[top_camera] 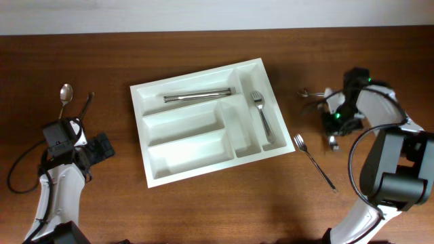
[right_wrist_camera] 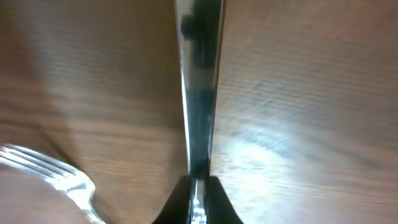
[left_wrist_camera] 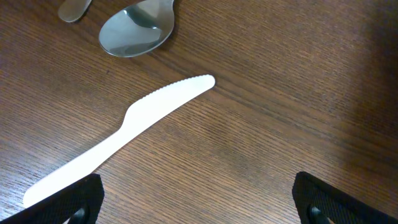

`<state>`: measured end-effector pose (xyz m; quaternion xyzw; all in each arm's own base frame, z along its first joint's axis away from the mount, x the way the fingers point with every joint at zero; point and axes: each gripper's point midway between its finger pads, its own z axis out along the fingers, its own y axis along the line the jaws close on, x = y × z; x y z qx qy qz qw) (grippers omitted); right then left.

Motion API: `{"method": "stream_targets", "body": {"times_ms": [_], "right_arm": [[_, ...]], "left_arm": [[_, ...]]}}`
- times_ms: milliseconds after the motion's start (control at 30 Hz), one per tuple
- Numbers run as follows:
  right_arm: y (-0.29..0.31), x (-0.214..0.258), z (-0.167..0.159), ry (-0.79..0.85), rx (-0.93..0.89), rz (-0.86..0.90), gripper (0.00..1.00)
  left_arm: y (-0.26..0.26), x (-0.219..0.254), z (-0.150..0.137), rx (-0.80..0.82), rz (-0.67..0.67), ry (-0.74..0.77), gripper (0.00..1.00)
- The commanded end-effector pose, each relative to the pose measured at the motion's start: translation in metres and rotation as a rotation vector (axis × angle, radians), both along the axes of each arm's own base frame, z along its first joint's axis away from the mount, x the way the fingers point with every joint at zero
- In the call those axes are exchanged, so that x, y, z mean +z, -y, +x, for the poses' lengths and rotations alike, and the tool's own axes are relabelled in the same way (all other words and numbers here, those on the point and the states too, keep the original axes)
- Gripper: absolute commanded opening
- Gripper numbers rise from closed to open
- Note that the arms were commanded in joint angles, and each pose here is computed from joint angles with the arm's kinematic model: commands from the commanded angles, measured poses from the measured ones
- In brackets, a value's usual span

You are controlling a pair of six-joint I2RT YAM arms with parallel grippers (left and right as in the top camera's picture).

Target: Pack container

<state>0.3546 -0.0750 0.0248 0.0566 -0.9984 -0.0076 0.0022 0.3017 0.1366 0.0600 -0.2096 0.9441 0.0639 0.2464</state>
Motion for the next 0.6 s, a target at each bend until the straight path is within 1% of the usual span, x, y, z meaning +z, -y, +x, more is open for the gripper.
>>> {"method": "stream_targets", "body": {"times_ms": [0, 133, 233, 433, 567], "right_arm": [[-0.014, 0.051, 0.039, 0.132, -0.042, 0.009, 0.04], [-0.042, 0.095, 0.058, 0.195, -0.015, 0.014, 0.04], [-0.079, 0.114, 0.065, 0.221, 0.003, 0.045, 0.04], [-0.153, 0.110, 0.075, 0.268, 0.098, 0.086, 0.04], [-0.185, 0.098, 0.081, 0.270, 0.072, 0.111, 0.04]], "left_arm": [[-0.004, 0.005, 0.004, -0.004, 0.012, 0.007, 0.99], [-0.004, 0.005, 0.004, -0.004, 0.012, 0.007, 0.99], [-0.004, 0.005, 0.004, -0.004, 0.012, 0.007, 0.99], [-0.004, 0.005, 0.004, -0.004, 0.012, 0.007, 0.99], [-0.004, 0.005, 0.004, -0.004, 0.012, 0.007, 0.99]]}}
